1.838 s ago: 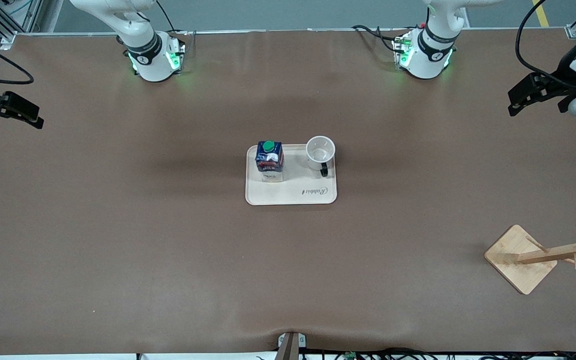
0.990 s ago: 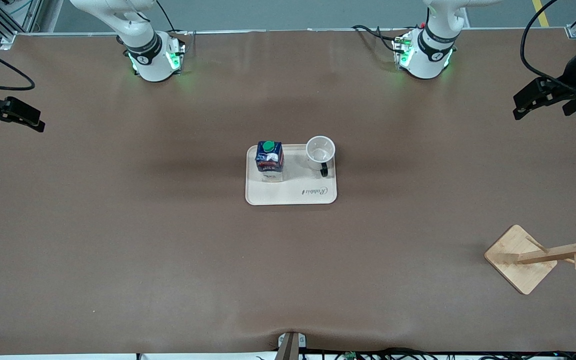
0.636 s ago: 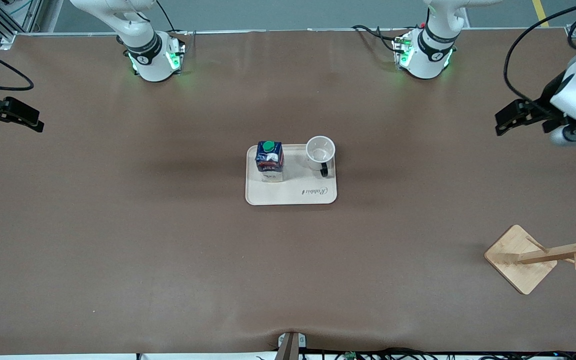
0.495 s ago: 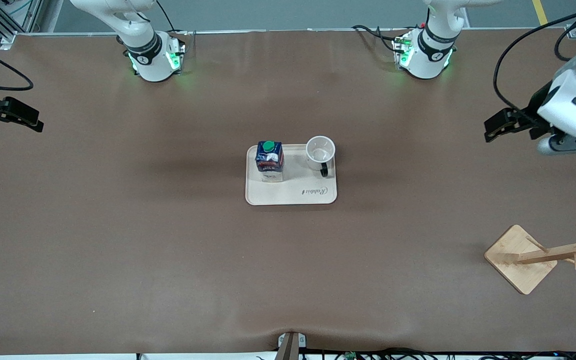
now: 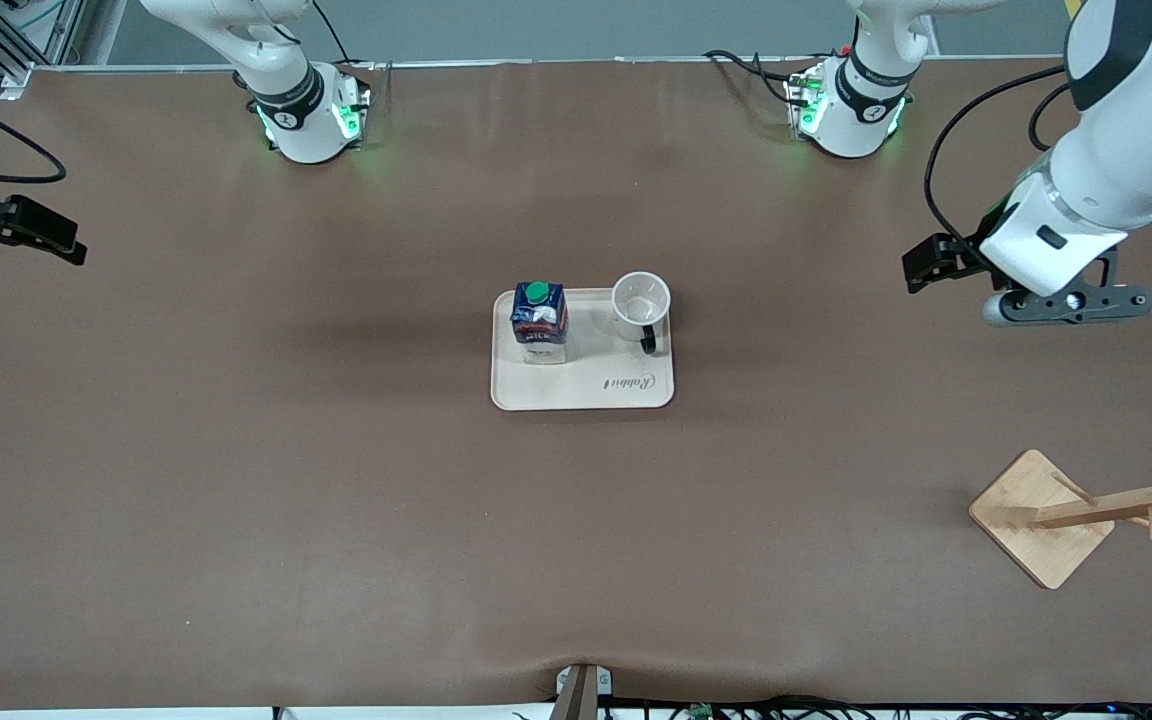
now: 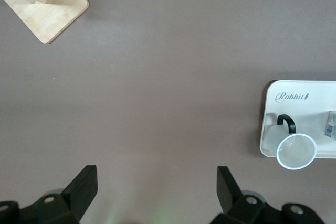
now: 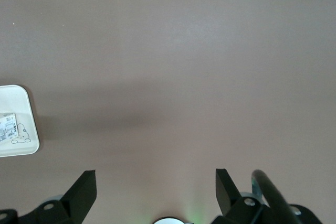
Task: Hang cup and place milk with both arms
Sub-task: 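Reach the left gripper toward the white mug's black handle on the tray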
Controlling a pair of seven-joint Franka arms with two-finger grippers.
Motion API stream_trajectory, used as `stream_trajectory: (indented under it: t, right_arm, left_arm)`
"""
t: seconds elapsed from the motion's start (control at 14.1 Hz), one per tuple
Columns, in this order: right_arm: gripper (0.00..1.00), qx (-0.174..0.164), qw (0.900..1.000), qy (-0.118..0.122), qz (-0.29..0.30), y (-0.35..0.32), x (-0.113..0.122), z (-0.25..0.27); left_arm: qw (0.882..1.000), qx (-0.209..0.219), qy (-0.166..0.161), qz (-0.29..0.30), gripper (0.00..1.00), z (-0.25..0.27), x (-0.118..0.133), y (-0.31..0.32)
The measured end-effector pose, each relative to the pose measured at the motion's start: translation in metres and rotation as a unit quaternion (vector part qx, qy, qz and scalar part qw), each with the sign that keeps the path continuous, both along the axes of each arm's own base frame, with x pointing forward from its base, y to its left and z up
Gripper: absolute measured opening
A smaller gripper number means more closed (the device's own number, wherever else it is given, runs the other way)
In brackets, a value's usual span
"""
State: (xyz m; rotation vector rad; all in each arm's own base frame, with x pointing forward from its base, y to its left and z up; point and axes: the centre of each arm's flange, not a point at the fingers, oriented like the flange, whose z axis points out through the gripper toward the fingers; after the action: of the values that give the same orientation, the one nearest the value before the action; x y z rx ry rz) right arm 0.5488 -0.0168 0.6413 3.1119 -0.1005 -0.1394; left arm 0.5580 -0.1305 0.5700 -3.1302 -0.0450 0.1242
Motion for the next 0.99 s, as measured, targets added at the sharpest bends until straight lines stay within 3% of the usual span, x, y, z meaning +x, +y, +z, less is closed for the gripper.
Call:
stream_trajectory:
  t: [0.28,0.49,0.99]
  right_arm:
    - [1.00,0.000,1.000,0.000,0.004,0.003,0.000,0.000]
    - [1.00,0.000,1.000,0.001,0.013,0.011,0.001,-0.001]
    - [1.00,0.000,1.000,0.003,0.012,0.010,0.002,-0.004]
  left_arm:
    - [1.000,0.014,0.001,0.016,1.00,-0.031,-0.003,-0.035]
    - [0.999,0.024,0.016,0.045,1.00,-0.052,-0.017,-0.066]
    - [0.995,0.024,0.002,0.093,1.00,-0.100,-0.050,-0.136]
